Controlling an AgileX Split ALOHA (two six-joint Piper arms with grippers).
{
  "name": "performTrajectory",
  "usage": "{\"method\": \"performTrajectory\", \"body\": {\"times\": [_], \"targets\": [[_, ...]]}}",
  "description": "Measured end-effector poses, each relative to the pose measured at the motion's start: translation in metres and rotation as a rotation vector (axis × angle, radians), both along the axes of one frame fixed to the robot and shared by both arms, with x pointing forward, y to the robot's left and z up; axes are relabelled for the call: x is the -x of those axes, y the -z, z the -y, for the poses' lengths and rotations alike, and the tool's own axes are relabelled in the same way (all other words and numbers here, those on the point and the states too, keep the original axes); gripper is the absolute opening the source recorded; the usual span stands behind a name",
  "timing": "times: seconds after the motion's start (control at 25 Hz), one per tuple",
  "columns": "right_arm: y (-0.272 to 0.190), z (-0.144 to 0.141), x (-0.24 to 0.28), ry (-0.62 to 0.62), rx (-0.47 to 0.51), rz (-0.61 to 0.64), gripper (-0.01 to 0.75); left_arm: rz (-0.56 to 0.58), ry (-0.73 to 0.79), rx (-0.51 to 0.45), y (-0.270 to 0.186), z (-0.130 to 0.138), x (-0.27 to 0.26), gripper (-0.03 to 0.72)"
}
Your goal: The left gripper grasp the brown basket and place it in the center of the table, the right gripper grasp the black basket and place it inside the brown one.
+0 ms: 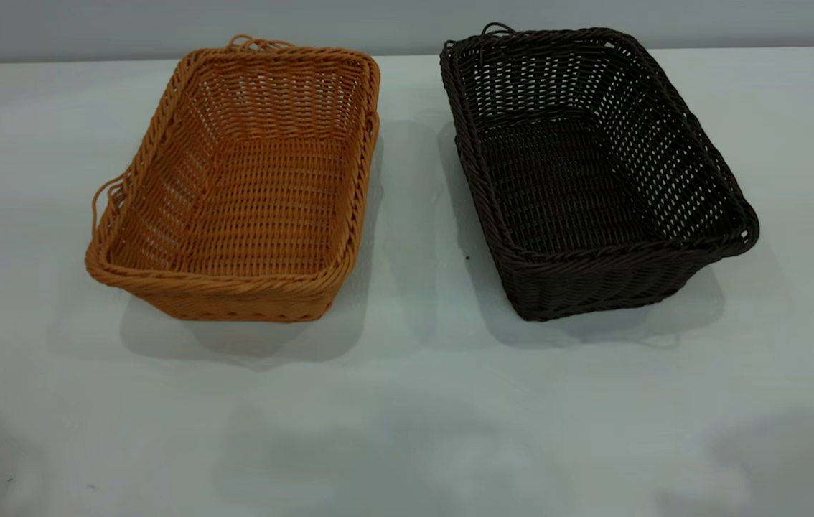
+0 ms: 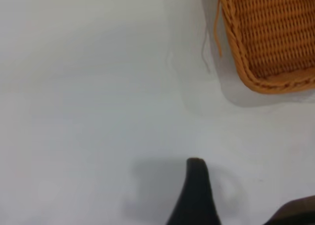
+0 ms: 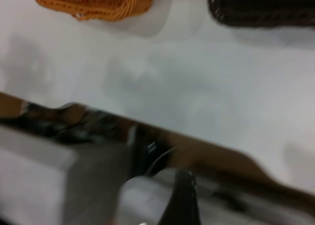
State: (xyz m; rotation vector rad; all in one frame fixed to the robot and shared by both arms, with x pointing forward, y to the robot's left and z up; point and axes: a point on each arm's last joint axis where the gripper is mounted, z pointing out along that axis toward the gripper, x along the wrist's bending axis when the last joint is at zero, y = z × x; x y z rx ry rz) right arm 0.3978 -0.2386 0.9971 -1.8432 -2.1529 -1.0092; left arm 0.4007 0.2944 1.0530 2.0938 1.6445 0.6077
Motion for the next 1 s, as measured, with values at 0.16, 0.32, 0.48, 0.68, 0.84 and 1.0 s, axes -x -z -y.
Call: {"method": "performTrajectory", "body": {"times": [0.16, 0.32, 0.48, 0.68, 0.84, 1.0], "targets": [[0.037, -0.031, -0.023, 0.02, -0.065, -0.18, 0.587, -0.015, -0.001, 0.001, 0.012, 0.001, -0.027, 0.56], [0.078, -0.059, -0.039, 0.224, -0.127, -0.366, 0.587, -0.009, -0.012, 0.022, 0.021, 0.002, -0.042, 0.56], [0.112, -0.066, -0.058, 0.557, -0.234, -0.524, 0.587, -0.019, -0.014, 0.023, 0.026, 0.002, -0.048, 0.56], [0.137, -0.071, -0.084, 0.773, -0.258, -0.624, 0.584, -0.004, -0.014, 0.023, 0.025, 0.002, -0.049, 0.56], [0.147, -0.075, -0.11, 0.904, -0.268, -0.641, 0.584, -0.003, -0.014, 0.024, 0.025, 0.002, -0.049, 0.56], [0.164, -0.073, -0.124, 1.057, -0.243, -0.663, 0.584, 0.006, -0.016, 0.025, 0.025, 0.002, -0.05, 0.56]]}}
